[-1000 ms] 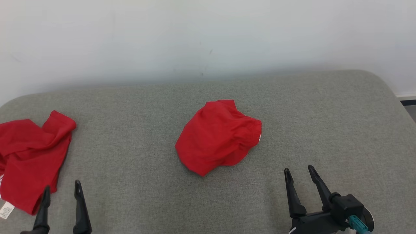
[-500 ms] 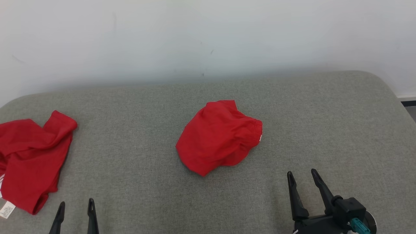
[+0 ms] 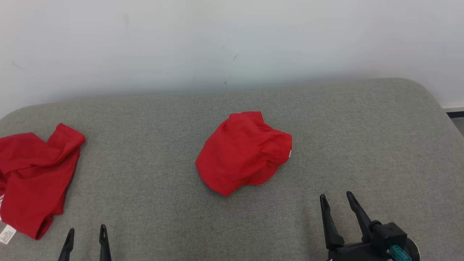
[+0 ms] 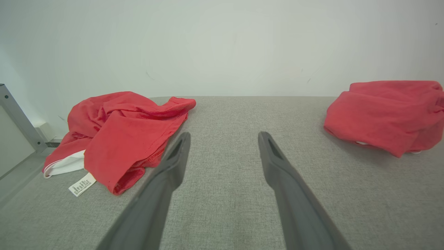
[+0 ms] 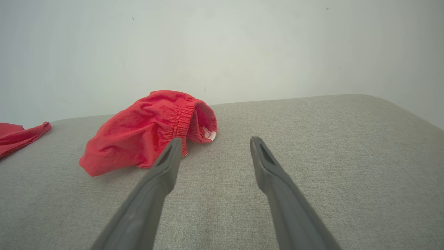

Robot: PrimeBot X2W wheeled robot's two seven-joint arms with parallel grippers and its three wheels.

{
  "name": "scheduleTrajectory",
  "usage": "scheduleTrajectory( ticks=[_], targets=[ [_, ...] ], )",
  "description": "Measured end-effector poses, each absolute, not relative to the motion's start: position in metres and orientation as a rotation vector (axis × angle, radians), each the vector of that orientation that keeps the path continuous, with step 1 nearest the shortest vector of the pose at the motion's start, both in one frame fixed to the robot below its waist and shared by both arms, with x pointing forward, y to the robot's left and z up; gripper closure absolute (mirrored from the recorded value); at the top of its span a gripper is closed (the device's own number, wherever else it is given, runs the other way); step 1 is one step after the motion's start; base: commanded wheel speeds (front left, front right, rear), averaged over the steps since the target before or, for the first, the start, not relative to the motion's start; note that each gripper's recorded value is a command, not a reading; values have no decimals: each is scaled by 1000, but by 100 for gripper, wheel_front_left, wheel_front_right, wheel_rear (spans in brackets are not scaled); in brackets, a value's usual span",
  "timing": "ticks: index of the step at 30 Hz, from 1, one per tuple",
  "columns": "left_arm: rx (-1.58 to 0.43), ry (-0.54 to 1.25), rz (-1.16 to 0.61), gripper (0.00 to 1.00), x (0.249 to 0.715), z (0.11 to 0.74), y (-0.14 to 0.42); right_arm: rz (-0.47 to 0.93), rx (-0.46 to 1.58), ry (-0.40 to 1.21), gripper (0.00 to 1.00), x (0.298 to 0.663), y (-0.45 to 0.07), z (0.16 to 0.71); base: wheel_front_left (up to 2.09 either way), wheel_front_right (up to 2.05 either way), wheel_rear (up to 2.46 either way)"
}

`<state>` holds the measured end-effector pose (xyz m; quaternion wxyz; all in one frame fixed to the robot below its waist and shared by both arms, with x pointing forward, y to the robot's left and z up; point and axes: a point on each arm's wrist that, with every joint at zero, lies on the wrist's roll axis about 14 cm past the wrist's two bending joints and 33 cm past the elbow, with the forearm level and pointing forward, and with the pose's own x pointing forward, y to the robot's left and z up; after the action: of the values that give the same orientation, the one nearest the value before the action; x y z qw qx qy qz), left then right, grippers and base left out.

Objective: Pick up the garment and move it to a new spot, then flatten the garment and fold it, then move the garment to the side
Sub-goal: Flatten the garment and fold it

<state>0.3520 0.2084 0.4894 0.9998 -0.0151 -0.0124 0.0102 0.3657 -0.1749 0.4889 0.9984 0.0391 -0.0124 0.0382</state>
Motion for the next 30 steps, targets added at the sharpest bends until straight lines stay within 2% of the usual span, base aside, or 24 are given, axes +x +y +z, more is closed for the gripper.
scheduleTrajectory(
  ticks=[13,22,30],
  targets=[
    [-26,-22,33,0,351,488,213,99,89,-20,0,370,-167,488,0,0,0],
    [-24,-22,68,0,350,488,222,212,28,-113,0,420,-139,527,0,0,0],
    [-27,-10,95,0,346,484,228,247,0,-40,0,464,-130,519,0,0,0]
  ],
)
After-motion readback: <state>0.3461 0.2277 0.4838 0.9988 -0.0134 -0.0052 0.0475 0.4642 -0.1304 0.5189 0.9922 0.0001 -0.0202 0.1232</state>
